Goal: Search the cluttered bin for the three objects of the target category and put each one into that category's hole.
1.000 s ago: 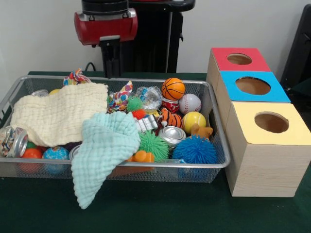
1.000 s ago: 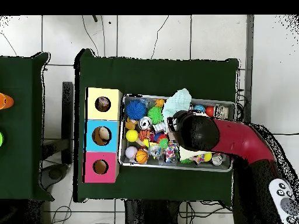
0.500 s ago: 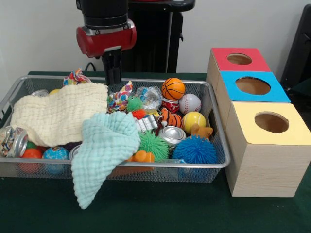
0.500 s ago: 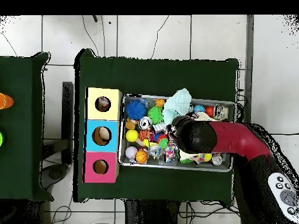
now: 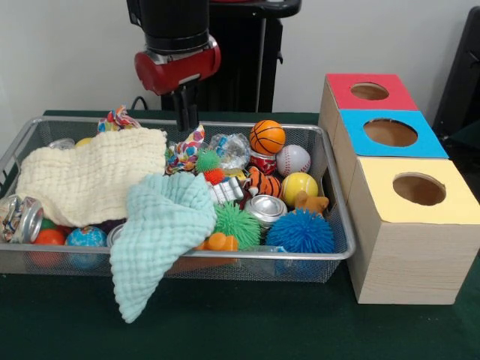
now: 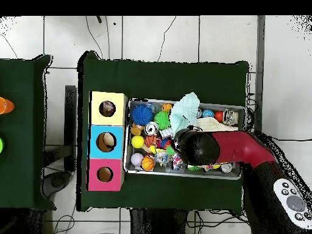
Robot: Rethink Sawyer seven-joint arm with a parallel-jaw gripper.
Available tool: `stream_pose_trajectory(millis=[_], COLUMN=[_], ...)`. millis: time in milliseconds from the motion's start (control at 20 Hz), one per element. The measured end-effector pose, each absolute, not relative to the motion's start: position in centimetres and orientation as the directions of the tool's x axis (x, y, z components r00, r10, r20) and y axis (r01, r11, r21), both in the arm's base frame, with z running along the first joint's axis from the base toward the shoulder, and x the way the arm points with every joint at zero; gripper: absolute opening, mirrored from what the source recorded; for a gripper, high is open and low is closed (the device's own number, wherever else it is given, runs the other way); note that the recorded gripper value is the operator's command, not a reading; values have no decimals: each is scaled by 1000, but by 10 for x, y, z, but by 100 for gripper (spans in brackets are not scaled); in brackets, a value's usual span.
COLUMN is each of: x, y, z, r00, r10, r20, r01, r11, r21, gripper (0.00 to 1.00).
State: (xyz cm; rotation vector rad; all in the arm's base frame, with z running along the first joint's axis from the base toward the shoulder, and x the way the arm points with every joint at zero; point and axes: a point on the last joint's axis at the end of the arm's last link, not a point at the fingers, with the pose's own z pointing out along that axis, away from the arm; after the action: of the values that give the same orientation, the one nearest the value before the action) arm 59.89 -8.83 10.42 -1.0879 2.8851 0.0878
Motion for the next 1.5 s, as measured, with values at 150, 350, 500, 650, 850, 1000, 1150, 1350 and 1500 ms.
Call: stream_pose_trajectory(millis=[150, 350, 500, 650, 850, 1000, 1150, 1350, 1500], x=[589, 579, 577, 576, 574, 570, 565, 557, 552], y=[-88, -90, -93, -94, -96, -95, -93, -88, -86], z=[101, 99, 99, 98, 93, 87, 76, 62, 52], r00=[-737, -728, -718, -710, -703, -698, -690, -680, -670], r10=[-674, -685, -696, -704, -711, -716, -724, -734, -742], r20=[-49, -17, -11, -8, -2, 1, 5, 9, 13], r01=[-676, -684, -695, -703, -710, -714, -720, -728, -735], r11=[735, 725, 716, 708, 701, 697, 688, 676, 666], r21=[51, 76, 72, 65, 63, 73, 89, 114, 127], gripper=[0, 100, 100, 100, 100, 100, 100, 100, 100])
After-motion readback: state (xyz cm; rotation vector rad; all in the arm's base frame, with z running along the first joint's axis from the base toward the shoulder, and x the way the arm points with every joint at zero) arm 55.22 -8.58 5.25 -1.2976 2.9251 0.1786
